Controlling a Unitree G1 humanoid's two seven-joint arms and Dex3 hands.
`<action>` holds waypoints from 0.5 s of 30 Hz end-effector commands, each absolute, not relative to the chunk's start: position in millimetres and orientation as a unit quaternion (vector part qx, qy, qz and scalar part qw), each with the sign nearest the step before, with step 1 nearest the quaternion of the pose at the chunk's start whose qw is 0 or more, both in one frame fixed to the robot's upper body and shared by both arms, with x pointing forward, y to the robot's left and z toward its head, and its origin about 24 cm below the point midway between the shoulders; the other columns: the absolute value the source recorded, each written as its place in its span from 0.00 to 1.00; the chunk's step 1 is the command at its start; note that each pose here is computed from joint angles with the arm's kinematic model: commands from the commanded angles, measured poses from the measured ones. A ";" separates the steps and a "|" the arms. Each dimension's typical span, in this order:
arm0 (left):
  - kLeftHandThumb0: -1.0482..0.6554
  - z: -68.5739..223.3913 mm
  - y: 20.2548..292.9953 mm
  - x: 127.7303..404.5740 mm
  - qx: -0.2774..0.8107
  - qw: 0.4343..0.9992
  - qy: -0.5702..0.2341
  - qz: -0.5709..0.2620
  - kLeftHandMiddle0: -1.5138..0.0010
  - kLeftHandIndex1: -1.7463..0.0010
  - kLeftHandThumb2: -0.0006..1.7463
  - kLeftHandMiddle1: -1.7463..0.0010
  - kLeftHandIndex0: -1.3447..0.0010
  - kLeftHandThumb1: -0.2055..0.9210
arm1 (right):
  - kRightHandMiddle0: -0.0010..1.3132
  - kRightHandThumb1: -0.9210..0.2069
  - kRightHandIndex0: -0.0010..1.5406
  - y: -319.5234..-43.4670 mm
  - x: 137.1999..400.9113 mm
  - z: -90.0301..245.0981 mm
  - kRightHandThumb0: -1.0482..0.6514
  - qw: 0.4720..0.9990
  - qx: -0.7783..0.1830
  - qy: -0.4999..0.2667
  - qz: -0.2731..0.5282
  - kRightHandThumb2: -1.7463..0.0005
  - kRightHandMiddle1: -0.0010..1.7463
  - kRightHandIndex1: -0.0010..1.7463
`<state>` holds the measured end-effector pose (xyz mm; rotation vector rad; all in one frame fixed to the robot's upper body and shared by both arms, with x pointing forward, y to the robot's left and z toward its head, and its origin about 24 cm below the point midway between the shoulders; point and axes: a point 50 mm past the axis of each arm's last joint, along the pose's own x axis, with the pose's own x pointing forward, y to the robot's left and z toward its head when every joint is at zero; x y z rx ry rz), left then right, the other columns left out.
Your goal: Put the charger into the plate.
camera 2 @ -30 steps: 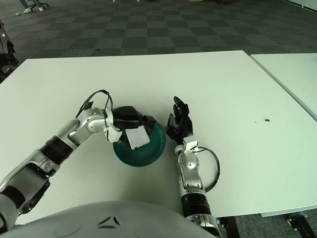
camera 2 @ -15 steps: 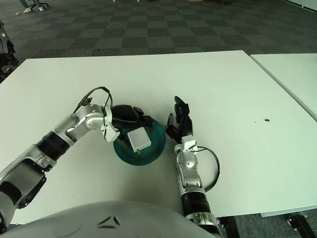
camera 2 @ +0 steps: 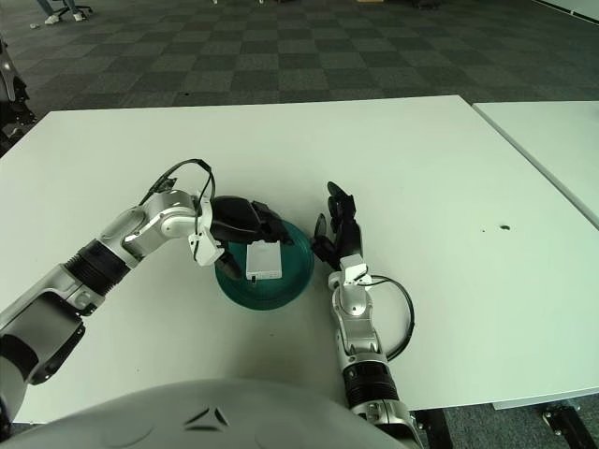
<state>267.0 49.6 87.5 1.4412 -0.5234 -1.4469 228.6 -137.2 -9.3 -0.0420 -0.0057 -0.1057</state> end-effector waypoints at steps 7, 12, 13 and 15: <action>0.00 94.1 71.7 278.8 0.516 0.628 -0.199 -0.548 0.94 0.83 0.41 1.00 1.00 1.00 | 0.00 0.00 0.17 -147.7 187.1 -61.8 0.13 0.988 -0.038 0.141 -0.045 0.45 0.25 0.00; 0.00 81.1 87.4 278.1 0.377 0.781 -0.174 -0.467 0.95 0.89 0.36 1.00 1.00 1.00 | 0.00 0.00 0.15 -145.8 188.0 -61.8 0.14 0.988 0.015 0.148 -0.052 0.48 0.24 0.00; 0.00 77.0 91.0 278.6 0.353 0.804 -0.166 -0.448 0.96 0.91 0.36 1.00 1.00 1.00 | 0.00 0.00 0.14 -145.5 188.1 -61.9 0.14 0.987 0.023 0.149 -0.053 0.49 0.23 0.00; 0.00 70.2 92.5 284.1 0.319 0.837 -0.151 -0.417 0.97 0.94 0.36 1.00 1.00 1.00 | 0.00 0.00 0.13 -145.4 188.1 -62.0 0.15 0.987 0.033 0.150 -0.054 0.50 0.23 0.00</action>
